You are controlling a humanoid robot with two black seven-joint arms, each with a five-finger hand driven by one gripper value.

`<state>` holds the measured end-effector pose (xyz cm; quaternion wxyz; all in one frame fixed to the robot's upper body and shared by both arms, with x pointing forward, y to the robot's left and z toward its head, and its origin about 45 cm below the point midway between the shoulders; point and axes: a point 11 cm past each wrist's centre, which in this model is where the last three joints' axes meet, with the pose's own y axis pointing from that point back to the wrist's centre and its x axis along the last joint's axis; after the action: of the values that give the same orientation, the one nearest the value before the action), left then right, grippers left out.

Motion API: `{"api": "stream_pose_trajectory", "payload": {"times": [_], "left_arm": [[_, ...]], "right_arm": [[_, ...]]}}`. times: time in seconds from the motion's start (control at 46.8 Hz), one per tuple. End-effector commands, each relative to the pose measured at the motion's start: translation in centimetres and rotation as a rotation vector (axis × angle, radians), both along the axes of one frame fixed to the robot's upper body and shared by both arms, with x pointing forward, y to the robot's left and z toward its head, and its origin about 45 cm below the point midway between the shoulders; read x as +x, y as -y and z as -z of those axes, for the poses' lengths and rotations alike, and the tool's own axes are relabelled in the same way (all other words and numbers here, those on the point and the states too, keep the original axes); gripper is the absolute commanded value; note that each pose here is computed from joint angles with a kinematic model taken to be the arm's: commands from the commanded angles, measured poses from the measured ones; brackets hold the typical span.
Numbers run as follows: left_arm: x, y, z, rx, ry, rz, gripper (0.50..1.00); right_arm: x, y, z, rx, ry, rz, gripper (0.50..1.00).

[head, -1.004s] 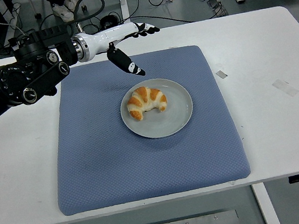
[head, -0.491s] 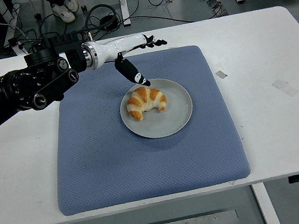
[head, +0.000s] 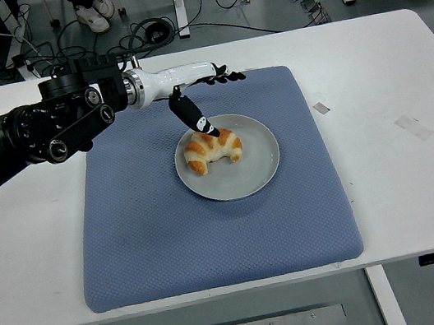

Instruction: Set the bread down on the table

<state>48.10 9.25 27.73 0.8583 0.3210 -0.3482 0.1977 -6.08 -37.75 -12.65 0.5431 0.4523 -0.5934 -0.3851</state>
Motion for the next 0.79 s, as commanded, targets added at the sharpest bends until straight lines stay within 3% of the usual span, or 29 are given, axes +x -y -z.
{"api": "stream_pose_trajectory", "payload": {"times": [0.0, 0.256, 0.769], "left_arm": [[-0.2, -0.3, 0.7, 0.02, -0.021, 0.004, 0.945], [-0.8, -1.0, 2.7, 0.051, -0.056, 0.003, 0.945], [-1.1, -0.8, 3.3, 0.047, -0.069, 0.006, 0.916]], "right_arm": [[0.0, 0.0, 0.0, -0.001, 0.001, 0.0, 1.0], [0.0, 0.0, 0.0, 0.001, 0.001, 0.0, 1.0], [0.0, 0.0, 0.0, -0.001, -0.001, 0.0, 1.0]]}}
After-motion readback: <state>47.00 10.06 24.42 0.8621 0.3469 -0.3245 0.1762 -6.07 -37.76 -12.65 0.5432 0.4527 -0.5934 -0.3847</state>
